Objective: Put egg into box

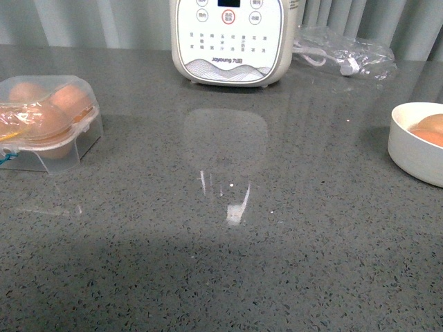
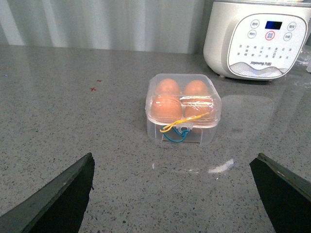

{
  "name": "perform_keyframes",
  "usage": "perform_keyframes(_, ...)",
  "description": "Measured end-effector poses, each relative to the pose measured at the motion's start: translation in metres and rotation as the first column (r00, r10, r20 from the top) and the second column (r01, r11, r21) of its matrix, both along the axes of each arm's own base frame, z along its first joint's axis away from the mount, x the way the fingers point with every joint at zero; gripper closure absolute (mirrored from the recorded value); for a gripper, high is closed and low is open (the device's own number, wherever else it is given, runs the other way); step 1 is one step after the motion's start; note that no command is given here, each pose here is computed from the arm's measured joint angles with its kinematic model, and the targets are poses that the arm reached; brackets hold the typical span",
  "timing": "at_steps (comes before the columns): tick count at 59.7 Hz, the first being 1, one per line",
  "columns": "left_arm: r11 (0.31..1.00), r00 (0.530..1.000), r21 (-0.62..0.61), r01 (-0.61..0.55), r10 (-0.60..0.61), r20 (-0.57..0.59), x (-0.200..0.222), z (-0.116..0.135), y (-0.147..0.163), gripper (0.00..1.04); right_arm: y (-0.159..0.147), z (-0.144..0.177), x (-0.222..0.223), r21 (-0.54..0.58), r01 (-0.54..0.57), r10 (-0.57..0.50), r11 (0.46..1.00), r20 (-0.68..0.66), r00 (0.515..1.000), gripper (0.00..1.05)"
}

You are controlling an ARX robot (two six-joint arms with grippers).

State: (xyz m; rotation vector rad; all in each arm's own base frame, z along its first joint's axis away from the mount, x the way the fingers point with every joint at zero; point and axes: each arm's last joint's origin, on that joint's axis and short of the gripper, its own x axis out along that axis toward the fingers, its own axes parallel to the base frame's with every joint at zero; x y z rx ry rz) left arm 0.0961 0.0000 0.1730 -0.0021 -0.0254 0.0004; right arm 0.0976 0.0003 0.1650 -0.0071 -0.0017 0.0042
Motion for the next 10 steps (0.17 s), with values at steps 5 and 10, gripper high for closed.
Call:
perform_keyframes(5, 1.0, 1.0, 0.0, 0.0, 0.0, 0.0, 0.0, 0.0, 0.0, 0.07, 0.0, 0.0, 0.0, 0.0, 0.0, 0.0, 1.0, 0.0, 1.0, 0.07)
perform_keyframes(10, 1.0, 1.0, 0.0, 0.0, 0.0, 0.0, 0.0, 0.0, 0.0, 0.07, 0.0, 0.0, 0.0, 0.0, 0.0, 0.0, 1.0, 0.0, 1.0, 0.07)
